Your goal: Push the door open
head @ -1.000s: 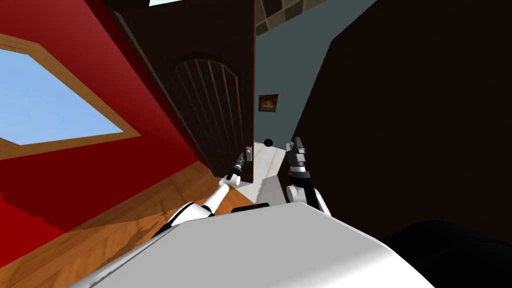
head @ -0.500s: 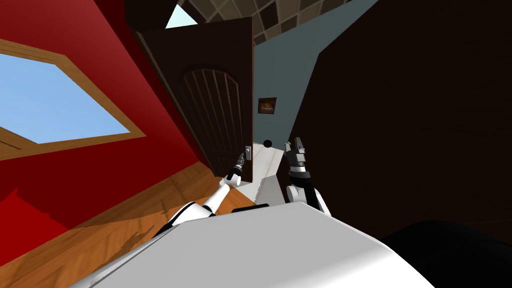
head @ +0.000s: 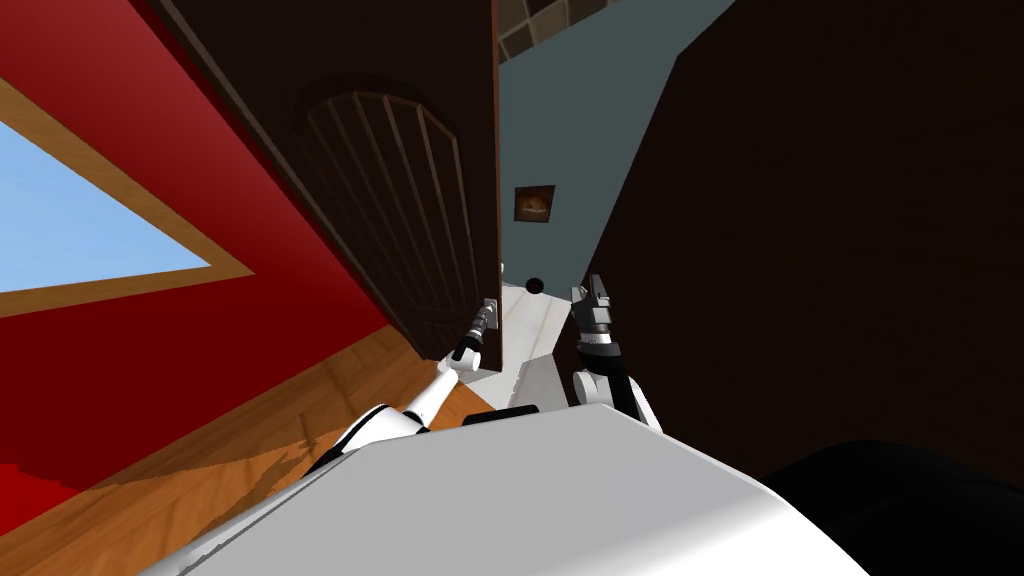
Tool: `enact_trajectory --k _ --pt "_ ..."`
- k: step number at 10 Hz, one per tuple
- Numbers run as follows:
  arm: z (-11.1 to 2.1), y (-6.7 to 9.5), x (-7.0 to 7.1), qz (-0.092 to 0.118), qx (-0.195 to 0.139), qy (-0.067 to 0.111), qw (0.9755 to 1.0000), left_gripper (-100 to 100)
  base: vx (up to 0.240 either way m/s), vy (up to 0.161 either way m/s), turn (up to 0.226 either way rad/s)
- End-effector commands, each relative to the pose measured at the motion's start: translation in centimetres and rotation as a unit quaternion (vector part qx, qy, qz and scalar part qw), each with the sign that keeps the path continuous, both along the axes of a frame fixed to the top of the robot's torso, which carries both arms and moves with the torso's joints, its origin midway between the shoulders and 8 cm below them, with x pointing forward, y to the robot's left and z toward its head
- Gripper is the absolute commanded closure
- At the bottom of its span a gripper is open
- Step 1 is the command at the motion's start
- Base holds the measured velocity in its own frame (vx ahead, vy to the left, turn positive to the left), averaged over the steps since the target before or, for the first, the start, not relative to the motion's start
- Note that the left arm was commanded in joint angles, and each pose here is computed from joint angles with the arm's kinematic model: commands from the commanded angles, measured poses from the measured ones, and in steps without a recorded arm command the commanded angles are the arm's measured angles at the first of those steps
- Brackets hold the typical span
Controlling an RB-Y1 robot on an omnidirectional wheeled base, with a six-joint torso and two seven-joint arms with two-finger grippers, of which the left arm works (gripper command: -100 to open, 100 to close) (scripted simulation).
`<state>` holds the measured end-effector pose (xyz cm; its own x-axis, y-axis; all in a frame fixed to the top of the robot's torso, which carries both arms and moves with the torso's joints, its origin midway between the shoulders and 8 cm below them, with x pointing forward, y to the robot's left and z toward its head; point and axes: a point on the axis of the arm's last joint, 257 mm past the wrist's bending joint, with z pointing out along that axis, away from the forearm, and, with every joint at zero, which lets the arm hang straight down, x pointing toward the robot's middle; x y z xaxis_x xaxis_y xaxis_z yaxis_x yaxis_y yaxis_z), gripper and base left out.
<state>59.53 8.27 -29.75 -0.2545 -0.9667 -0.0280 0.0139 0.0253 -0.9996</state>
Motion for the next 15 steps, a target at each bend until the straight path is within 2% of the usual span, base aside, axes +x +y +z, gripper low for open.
enact_trajectory --k 1,3,4,9,10,11,15 --pt "0.1 -0.3 -0.1 0.0 -0.004 -0.001 1.0 -100 0.187 -0.055 -0.028" --pt "0.1 -0.5 -0.1 0.0 -0.006 -0.001 1.0 -100 0.133 -0.038 -0.014" --pt "0.1 -0.5 -0.1 0.0 -0.006 -0.001 1.0 100 -0.012 0.003 0.004" --pt "0.1 -0.5 -0.1 0.0 -0.006 -0.001 1.0 100 -0.015 0.005 -0.001" --pt "0.1 1.1 0.3 0.017 -0.001 -0.004 0.9998 100 0.098 -0.02 -0.054" --pt "0.2 1.5 0.5 0.022 0.0 -0.005 0.9997 100 0.137 -0.049 -0.039" --pt "0.8 4.8 1.3 0.062 0.006 -0.017 0.9979 100 0.167 -0.047 -0.035"
